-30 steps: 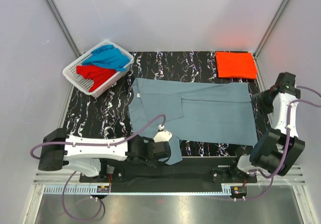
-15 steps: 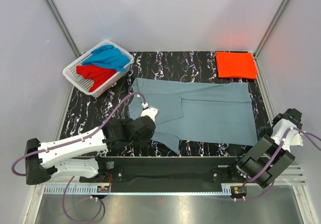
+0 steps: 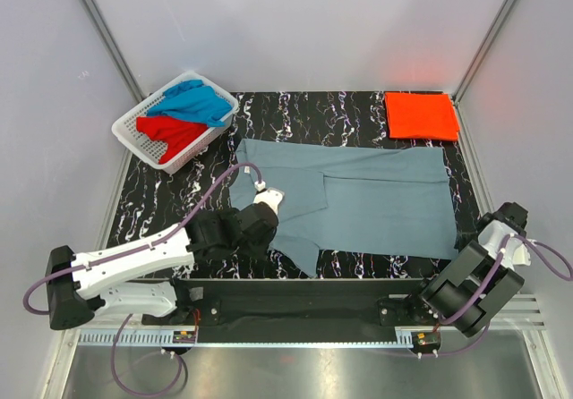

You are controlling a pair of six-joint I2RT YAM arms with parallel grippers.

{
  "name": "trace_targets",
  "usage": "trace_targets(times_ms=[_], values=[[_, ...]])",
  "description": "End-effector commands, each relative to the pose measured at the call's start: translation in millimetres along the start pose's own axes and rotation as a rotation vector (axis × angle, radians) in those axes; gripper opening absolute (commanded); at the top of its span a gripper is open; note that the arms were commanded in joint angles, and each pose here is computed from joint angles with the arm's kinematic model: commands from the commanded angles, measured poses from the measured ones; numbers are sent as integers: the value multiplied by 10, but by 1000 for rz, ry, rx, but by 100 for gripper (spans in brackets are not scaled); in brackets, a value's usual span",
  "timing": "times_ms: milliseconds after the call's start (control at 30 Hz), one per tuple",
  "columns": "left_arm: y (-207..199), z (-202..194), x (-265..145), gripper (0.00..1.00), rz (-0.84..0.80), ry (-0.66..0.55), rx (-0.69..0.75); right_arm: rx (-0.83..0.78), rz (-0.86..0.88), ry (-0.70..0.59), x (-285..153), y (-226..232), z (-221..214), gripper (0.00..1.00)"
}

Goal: Fold and stack the t-shirts
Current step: Fold the tshirt

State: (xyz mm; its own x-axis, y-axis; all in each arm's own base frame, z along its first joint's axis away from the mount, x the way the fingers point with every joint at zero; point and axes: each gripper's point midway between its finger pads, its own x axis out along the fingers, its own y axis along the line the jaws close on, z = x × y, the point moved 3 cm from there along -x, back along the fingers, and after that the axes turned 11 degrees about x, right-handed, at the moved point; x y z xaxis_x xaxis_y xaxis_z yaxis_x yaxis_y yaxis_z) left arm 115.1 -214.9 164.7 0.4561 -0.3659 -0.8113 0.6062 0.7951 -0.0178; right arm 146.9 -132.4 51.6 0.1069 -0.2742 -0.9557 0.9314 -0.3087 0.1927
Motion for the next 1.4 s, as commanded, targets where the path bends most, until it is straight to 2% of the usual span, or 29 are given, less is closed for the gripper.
trace_targets(times_ms=[0, 267, 600, 833, 867, 1200, 1367], values=[[-46, 122, -19, 0, -25, -43, -11, 12, 26, -27, 19, 61, 51, 54], [16, 167, -27, 0, -4, -60, -30, 48, 47, -81, 8, 70, 113, 52], [90, 303, 15, 0, 1, -70, -45, 50, 55, -110, -6, 81, 162, 38], [134, 369, 10, 0, 7, -80, -53, 29, 72, -97, -11, 91, 136, 11], [148, 371, 16, 0, 9, -80, -57, 31, 76, -96, -11, 94, 136, 0], [244, 491, 6, 0, 28, -102, -81, 7, 175, -83, -89, 181, 95, 0], [387, 765, -23, 0, 56, -154, -111, -3, 240, -76, -161, 269, 90, 0]])
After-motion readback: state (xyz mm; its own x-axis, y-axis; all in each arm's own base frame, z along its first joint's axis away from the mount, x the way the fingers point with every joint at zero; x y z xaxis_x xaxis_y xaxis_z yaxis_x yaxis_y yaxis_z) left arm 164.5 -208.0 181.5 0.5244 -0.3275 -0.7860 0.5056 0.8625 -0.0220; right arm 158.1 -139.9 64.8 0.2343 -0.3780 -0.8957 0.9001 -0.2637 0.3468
